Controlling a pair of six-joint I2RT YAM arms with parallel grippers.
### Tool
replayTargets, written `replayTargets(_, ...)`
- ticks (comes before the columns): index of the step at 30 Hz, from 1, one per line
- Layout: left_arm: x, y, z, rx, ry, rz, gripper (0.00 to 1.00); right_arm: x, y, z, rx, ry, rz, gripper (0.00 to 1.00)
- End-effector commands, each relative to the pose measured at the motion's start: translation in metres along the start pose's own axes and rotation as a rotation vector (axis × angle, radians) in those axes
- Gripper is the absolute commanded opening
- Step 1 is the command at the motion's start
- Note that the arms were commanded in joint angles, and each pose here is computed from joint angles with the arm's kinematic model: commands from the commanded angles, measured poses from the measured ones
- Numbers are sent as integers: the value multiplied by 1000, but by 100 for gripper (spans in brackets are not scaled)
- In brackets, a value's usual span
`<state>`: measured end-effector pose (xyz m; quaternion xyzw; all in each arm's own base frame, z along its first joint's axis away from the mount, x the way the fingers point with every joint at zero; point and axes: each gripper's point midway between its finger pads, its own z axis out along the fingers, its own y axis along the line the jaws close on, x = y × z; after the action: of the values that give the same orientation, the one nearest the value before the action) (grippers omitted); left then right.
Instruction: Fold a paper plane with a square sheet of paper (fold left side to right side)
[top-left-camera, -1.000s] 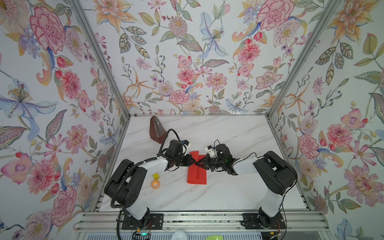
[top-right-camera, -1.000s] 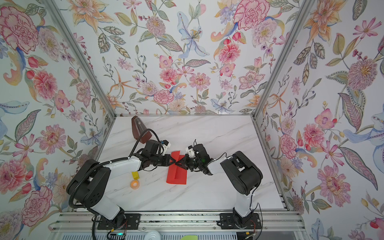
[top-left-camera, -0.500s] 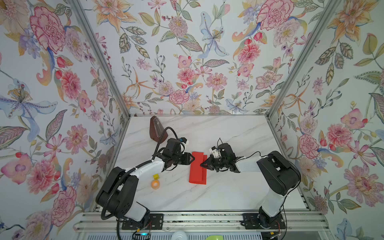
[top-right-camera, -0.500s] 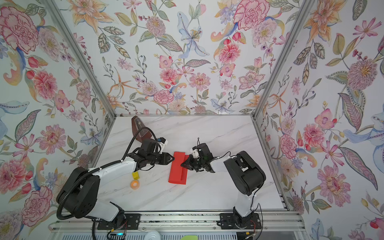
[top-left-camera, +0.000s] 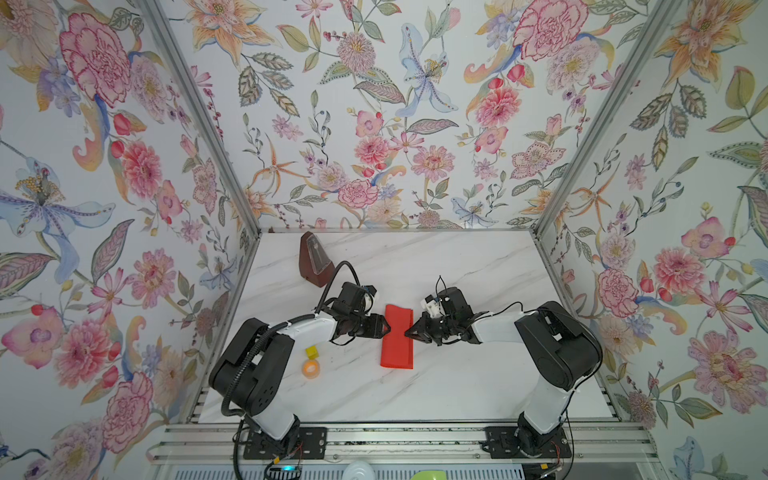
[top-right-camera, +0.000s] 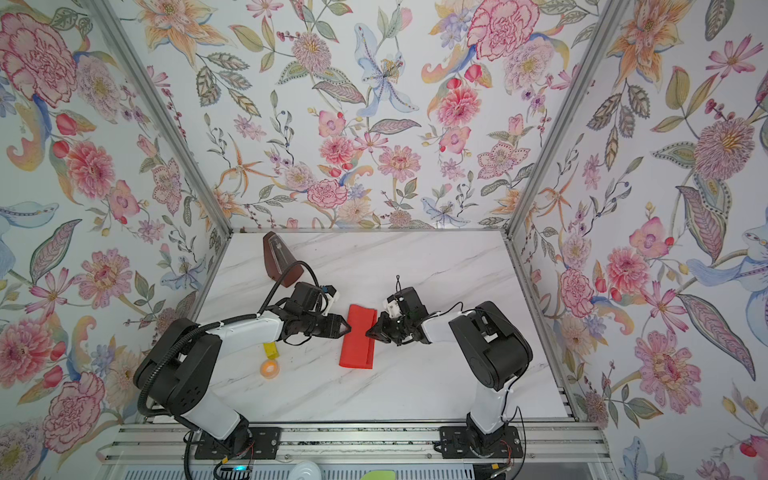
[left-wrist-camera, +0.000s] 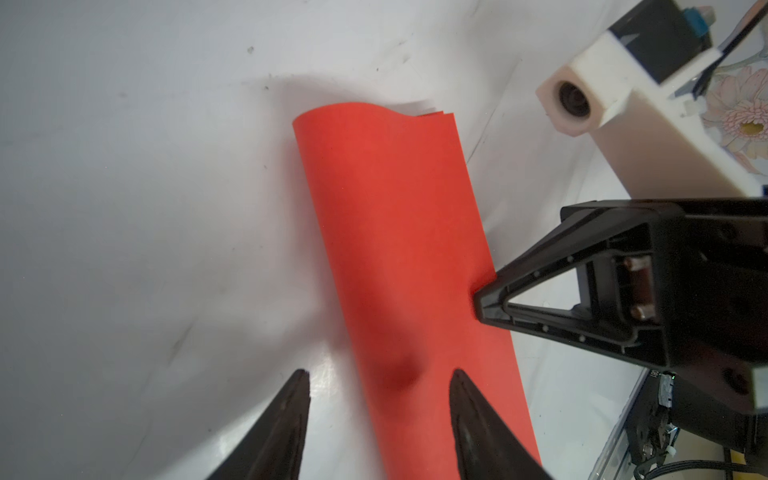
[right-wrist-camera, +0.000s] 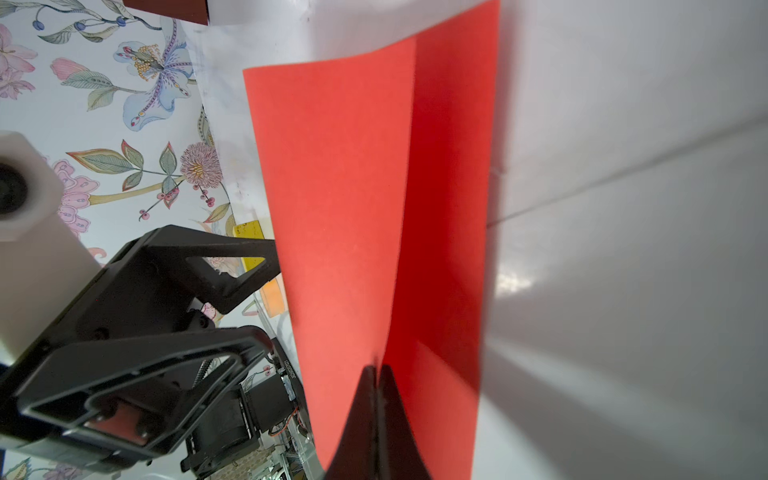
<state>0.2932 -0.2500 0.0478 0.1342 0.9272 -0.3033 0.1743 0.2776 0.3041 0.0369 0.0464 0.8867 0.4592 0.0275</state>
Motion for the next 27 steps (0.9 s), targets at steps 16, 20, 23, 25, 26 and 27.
replayTargets(16, 12, -5, 16, 29, 68, 14, 53, -13, -16, 1, 19, 10, 10, 0)
replayTargets(20, 11, -6, 17, 37, 60, 6, 53, -11, -18, 1, 21, 8, 14, 0)
replayTargets(23, 11, -7, 17, 39, 60, 1, 53, -10, -20, 1, 24, 9, 18, 0)
replayTargets(25, 11, -7, 17, 40, 61, 1, 52, -11, -21, 1, 22, 6, 19, 0)
replayTargets(26, 11, -6, 17, 39, 61, 1, 52, -10, -21, 2, 20, 5, 21, 0)
replayTargets(27, 11, -6, 17, 39, 61, 1, 51, -10, -21, 2, 20, 6, 22, 0)
